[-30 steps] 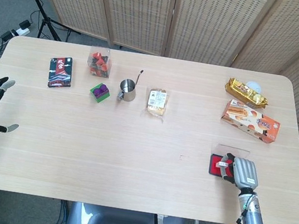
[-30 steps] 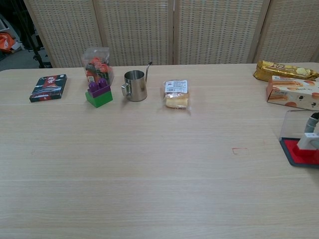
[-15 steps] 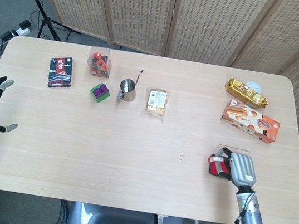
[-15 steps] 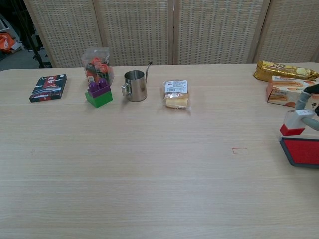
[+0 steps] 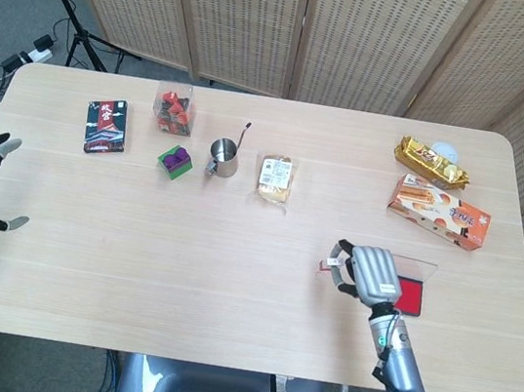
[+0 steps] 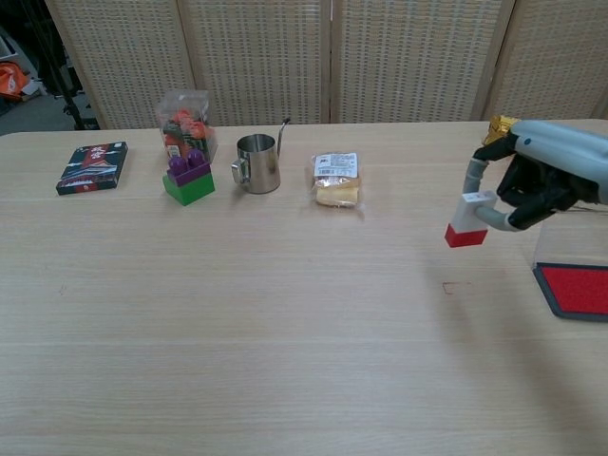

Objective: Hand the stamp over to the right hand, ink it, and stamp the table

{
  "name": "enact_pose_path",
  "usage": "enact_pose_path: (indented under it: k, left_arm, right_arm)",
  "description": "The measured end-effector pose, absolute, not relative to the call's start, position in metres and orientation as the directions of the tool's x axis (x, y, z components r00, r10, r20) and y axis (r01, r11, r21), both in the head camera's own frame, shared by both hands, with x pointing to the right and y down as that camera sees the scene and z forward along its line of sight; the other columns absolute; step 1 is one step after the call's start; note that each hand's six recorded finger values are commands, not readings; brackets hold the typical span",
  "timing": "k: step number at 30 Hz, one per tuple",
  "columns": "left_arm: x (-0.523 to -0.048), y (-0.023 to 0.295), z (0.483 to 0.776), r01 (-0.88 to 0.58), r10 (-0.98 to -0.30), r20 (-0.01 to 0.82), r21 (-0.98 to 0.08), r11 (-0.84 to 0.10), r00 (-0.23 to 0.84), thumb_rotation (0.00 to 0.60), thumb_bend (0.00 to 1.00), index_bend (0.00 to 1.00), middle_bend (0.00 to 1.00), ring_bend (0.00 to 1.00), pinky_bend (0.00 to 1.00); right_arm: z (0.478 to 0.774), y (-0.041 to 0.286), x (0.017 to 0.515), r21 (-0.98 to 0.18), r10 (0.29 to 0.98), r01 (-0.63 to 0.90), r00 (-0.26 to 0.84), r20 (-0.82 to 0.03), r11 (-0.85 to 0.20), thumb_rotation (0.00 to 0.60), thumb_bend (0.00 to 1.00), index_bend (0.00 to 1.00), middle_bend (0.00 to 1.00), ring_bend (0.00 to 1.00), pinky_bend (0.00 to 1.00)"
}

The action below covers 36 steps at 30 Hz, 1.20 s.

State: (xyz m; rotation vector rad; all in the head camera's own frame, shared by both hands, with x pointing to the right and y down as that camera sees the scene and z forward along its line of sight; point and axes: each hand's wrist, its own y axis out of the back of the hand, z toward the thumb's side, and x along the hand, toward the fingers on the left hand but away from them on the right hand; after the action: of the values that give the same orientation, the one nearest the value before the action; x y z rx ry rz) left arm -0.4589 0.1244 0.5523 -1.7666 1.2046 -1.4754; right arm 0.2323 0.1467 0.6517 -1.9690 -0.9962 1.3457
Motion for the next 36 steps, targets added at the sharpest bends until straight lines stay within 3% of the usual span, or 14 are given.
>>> enact_pose_path:
  k: [15,19,23,36]
  left_arm:
    - [-0.460,0.124,0.553,-0.294,-0.875,0.484,-0.836,-0.463,0.002,0.600,0.06,0.00,0.00,0.00,0.00]
    - [-0.459,0.123,0.554,-0.292,-0.874,0.485,-0.835,-0.466,0.005,0.600,0.06,0.00,0.00,0.00,0.00]
    - [-0.459,0.124,0.554,-0.291,-0.874,0.486,-0.835,-0.467,0.008,0.600,0.06,0.00,0.00,0.00,0.00]
    - [-0.458,0.124,0.555,-0.293,-0.872,0.489,-0.832,-0.470,0.012,0.600,0.06,0.00,0.00,0.00,0.00]
  right_arm:
    - [0.691,0.154,0.211,-0.751,0.781,0.216,0.204,-0.590,-0.623,0.600,0.56,0.57,0.94,0.99,1.00]
    - [0.694,0.155,0.212,-0.747,0.778,0.219,0.198,-0.596,-0.628,0.600,0.51,0.57,0.94,0.99,1.00]
    - [0.698,0.157,0.214,-0.741,0.771,0.214,0.194,-0.606,-0.636,0.600,0.37,0.57,0.94,0.99,1.00]
    - [0.704,0.160,0.219,-0.733,0.763,0.211,0.189,-0.618,-0.646,0.600,0.35,0.57,0.94,0.99,1.00]
